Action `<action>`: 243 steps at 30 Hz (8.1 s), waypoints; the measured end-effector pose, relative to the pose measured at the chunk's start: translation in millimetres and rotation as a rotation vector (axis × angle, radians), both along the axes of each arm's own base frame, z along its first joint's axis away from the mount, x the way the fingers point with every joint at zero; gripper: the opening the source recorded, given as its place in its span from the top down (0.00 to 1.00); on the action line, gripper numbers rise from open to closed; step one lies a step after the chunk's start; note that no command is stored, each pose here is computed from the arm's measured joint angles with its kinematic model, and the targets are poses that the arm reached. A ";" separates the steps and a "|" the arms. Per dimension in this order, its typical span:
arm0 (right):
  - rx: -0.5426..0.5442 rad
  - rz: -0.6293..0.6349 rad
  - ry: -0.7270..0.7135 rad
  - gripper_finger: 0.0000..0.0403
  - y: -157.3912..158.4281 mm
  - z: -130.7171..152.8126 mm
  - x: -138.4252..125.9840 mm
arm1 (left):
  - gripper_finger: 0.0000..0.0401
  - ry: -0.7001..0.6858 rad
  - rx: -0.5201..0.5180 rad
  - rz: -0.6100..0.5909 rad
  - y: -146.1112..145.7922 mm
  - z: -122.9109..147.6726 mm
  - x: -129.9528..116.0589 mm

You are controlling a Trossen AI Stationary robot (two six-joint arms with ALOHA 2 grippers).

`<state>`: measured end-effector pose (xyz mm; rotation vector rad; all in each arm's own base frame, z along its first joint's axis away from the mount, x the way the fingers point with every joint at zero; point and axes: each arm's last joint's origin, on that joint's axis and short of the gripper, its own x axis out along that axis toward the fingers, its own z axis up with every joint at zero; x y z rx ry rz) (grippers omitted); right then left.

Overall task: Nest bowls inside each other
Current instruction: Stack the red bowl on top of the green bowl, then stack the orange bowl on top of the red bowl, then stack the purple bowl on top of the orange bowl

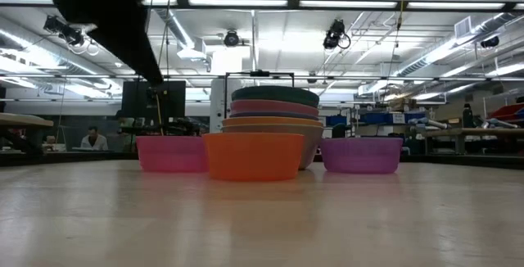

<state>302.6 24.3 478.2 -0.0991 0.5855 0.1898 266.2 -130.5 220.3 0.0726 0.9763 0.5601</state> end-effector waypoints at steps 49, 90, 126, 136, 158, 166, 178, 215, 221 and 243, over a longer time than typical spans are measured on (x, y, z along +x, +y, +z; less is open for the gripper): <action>-0.082 -0.326 -0.020 0.96 90.7 -30.0 -202.1 | 0.43 0.263 -0.319 -0.176 81.2 -13.0 50.0; -0.069 -0.384 -0.020 0.96 77.2 -54.2 -210.2 | 0.80 0.472 -0.358 -0.168 79.6 -51.4 51.2; -0.101 -0.385 -0.039 0.96 76.5 -53.7 -209.9 | 0.99 -0.009 -0.178 -0.320 146.8 67.6 98.3; -0.103 -0.384 -0.040 0.96 76.4 -53.7 -209.9 | 0.84 0.000 -0.245 -0.333 150.4 49.6 110.5; -0.105 -0.401 -0.054 0.96 75.6 -53.6 -210.0 | 0.54 0.151 -0.442 -0.447 44.7 57.9 90.8; -0.112 -0.407 -0.082 0.96 75.7 -52.3 -209.4 | 0.54 0.127 -0.344 -0.479 14.4 20.8 108.0; -0.080 -0.395 -0.071 0.96 77.8 -51.7 -208.6 | 0.54 0.257 -0.329 -0.444 16.1 -25.7 122.1; -0.089 -0.390 -0.091 0.96 78.8 -50.5 -207.6 | 1.00 0.280 -0.036 -0.372 92.1 80.9 143.1; -0.095 -0.379 -0.096 0.96 79.7 -49.9 -207.1 | 1.00 0.260 -0.079 -0.357 128.2 67.5 150.8; -0.086 -0.369 -0.083 0.96 80.5 -50.1 -206.9 | 0.55 0.250 -0.114 -0.252 143.3 59.8 150.9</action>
